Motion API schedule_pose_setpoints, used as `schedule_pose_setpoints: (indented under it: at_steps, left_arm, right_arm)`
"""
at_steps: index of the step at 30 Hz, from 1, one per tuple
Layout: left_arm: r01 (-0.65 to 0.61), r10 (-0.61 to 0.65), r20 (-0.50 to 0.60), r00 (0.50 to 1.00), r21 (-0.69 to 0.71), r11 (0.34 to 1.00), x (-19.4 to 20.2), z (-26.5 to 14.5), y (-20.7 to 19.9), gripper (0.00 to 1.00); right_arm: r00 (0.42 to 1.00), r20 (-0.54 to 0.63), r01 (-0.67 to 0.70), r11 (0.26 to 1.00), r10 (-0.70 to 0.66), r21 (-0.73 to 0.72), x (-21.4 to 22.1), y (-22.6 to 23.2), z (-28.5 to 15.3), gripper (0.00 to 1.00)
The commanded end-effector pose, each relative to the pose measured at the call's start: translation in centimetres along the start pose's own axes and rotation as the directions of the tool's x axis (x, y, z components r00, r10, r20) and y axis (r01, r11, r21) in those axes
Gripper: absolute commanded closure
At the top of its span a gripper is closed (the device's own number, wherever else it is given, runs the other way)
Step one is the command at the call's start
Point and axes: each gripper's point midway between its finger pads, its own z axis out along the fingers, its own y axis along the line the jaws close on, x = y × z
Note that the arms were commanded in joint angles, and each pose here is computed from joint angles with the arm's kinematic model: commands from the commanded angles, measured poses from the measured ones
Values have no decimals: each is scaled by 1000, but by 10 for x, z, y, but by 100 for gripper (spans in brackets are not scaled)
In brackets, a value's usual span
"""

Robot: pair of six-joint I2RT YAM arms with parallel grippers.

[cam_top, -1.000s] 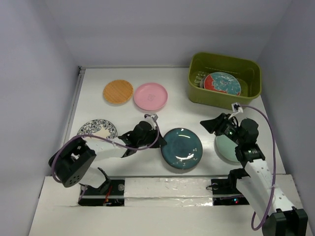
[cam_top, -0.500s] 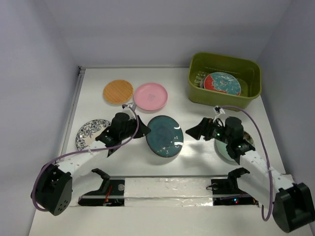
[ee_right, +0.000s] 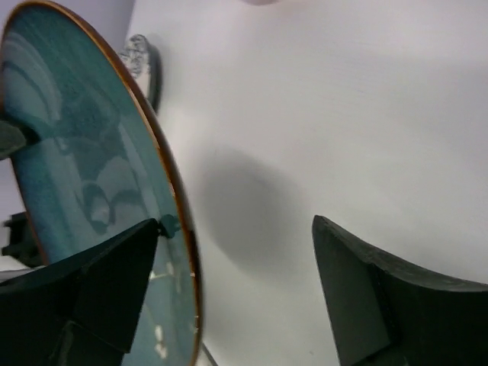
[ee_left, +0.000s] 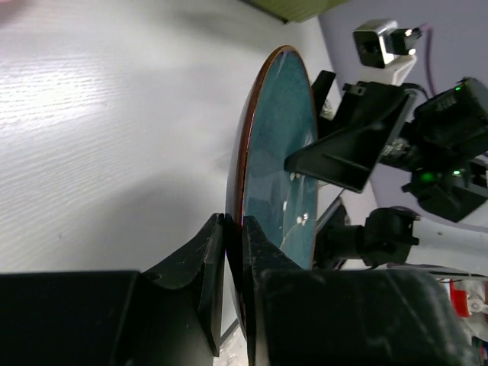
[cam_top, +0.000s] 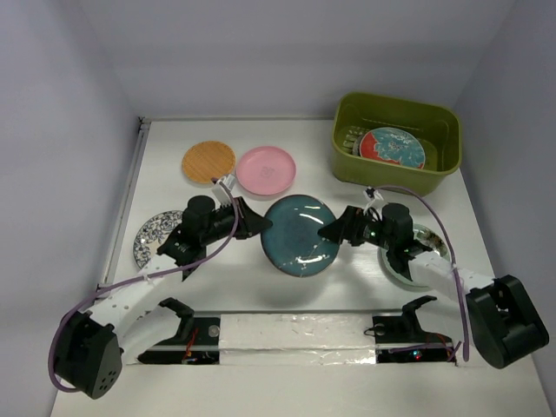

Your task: Place the plates into the plastic bin on the countertop

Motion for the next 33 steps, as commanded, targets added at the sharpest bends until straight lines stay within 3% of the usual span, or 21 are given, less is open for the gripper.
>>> schedule_pose_setpoints:
  at_steps: [1, 4, 5, 6, 7, 8, 10, 11, 13, 15, 18, 22, 29, 33]
  left_arm:
    - [-99, 53, 159, 986, 299, 949, -53, -22, -89, 100]
    - [-118, 73, 171, 983, 268, 956, -58, -21, -87, 100]
    - [-114, 76, 160, 984, 245, 963, -56, -21, -83, 100]
    - [-128, 90, 169, 982, 234, 964, -61, -22, -85, 97]
    - [-139, 100, 193, 976, 202, 969, -67, -23, -83, 79]
    - [-156, 129, 180, 975, 143, 977, -65, -24, -73, 69]
    - [-198, 175, 265, 948, 60, 978, -89, -37, -77, 48]
    - [-198, 190, 256, 948, 3, 980, -88, -42, -69, 45]
    - [-250, 263, 342, 902, -82, 965, -111, -63, -74, 37]
    - [-277, 314, 351, 882, -152, 949, -115, -78, -70, 34]
    - [-302, 368, 365, 855, -228, 926, -118, -98, -65, 32]
    - [-321, 413, 375, 830, -285, 903, -112, -119, -56, 32]
    - [-329, 423, 385, 820, -287, 900, -91, -124, -37, 32]
    - [-339, 427, 369, 826, -279, 898, -83, -123, -33, 32]
  right_arm:
    - [998, 43, 54, 985, -47, -164, -10, 33, 2, 15]
    - [998, 41, 53, 950, -42, -308, -13, 64, -7, 69]
    - [999, 29, 44, 943, -37, -330, -13, 70, -9, 97]
    - [999, 24, 36, 944, -29, -327, -14, 72, -9, 100]
    - [998, 46, 48, 944, -34, -327, -21, 77, -12, 100]
    - [995, 91, 63, 946, -36, -317, -36, 83, -12, 100]
    - [991, 129, 71, 953, -34, -296, -51, 91, -16, 100]
    - [975, 214, 122, 955, -64, -269, -80, 104, -18, 100]
    - [963, 260, 127, 970, -70, -208, -104, 111, -21, 100]
    - [912, 398, 184, 968, -103, -170, -162, 136, -37, 100]
    - [852, 511, 171, 983, -116, -61, -234, 132, -57, 100]
    - [786, 606, 89, 993, -120, 81, -313, 97, -81, 100]
    - [736, 670, -114, 957, -99, 267, -395, 3, -101, 100]
    - [768, 629, -173, 909, -117, 380, -405, -41, -97, 100]
